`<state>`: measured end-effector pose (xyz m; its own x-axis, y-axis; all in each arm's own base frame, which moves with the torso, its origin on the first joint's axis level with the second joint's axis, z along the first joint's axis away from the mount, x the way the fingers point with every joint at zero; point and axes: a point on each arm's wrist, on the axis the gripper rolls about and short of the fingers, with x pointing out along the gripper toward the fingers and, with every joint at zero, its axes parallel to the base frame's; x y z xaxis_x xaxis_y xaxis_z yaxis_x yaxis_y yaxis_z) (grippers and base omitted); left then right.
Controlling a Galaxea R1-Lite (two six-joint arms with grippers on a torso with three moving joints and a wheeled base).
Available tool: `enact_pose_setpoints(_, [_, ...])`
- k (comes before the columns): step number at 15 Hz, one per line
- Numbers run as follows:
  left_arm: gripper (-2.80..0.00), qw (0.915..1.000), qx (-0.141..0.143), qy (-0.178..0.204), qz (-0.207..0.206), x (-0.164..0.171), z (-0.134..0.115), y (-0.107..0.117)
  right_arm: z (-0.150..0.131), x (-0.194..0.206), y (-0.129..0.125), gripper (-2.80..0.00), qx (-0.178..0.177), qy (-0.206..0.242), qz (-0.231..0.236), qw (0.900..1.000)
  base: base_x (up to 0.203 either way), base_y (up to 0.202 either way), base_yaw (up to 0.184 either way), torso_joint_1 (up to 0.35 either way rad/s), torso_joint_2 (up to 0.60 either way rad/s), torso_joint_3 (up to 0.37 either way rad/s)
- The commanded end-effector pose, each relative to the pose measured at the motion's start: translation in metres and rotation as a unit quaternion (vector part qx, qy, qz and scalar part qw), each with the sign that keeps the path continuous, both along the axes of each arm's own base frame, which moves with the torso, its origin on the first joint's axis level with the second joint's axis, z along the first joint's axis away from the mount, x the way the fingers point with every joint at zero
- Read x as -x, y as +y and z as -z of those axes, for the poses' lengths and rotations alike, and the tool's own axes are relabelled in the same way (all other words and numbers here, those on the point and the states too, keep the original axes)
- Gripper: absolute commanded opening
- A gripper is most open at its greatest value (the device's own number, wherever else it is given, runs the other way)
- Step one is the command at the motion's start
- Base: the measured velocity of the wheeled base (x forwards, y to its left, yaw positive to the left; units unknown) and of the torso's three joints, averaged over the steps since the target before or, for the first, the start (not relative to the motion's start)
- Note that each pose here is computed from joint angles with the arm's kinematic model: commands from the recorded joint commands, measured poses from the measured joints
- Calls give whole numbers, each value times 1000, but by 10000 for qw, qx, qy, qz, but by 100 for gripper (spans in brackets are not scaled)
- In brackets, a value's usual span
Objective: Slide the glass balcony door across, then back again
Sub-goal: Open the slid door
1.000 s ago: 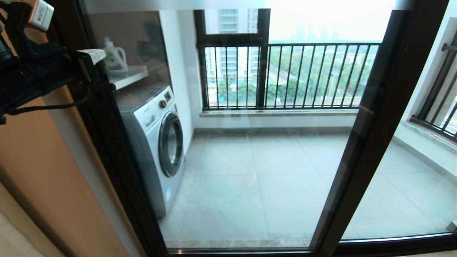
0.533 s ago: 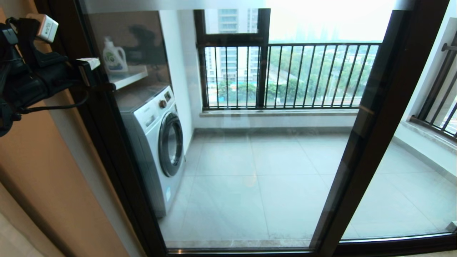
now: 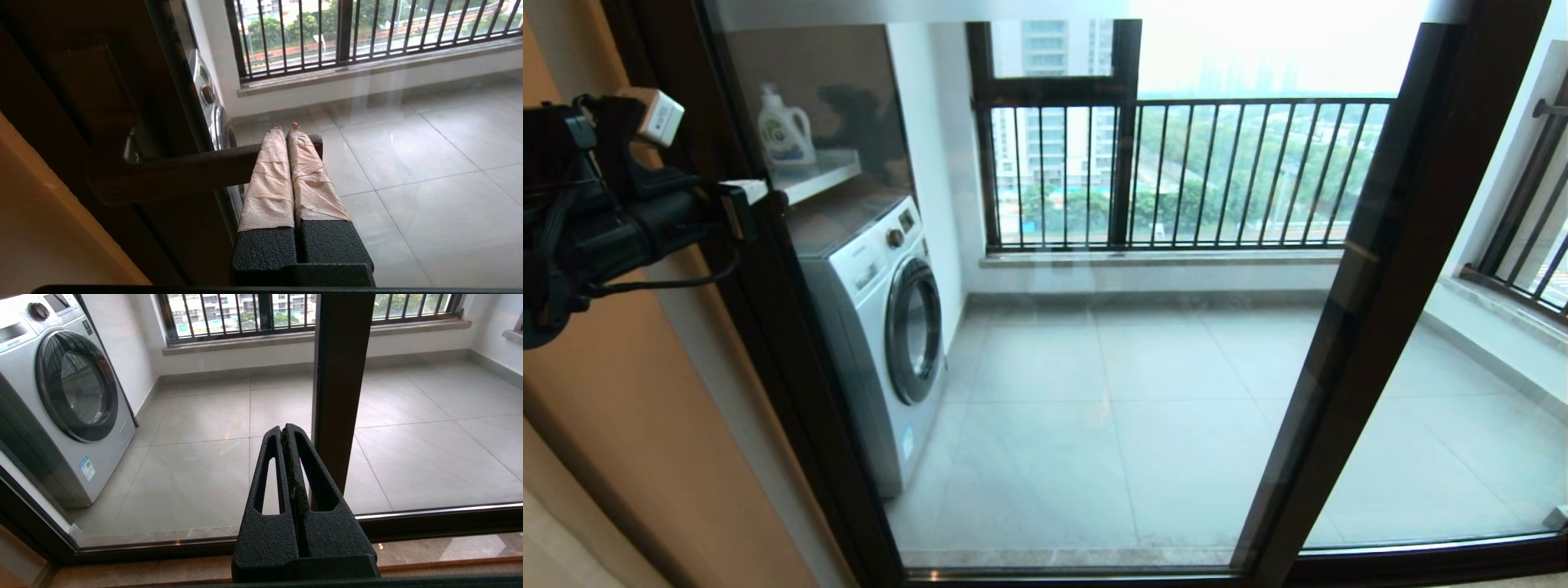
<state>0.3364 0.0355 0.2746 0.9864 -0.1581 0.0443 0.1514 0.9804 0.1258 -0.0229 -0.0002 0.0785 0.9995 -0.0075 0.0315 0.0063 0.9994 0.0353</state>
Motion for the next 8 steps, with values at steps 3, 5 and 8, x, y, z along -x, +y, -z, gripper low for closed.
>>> enact_pose_setpoints(3, [-280,9997,22,235,11,3,15,0,3,-1,0,-280,-1,65,1,10000,0,0,0,0,0,0])
enact_pose_setpoints(5, [-280,10000,-1,62,6,2,20,0,3,-1,0,-280,-1,58,1,10000,0,0,0,0,0,0])
enact_pose_setpoints(8, [-280,10000,-16,-62,4,-1,24,0,3,-1,0,-280,-1,59,1,10000,0,0,0,0,0,0])
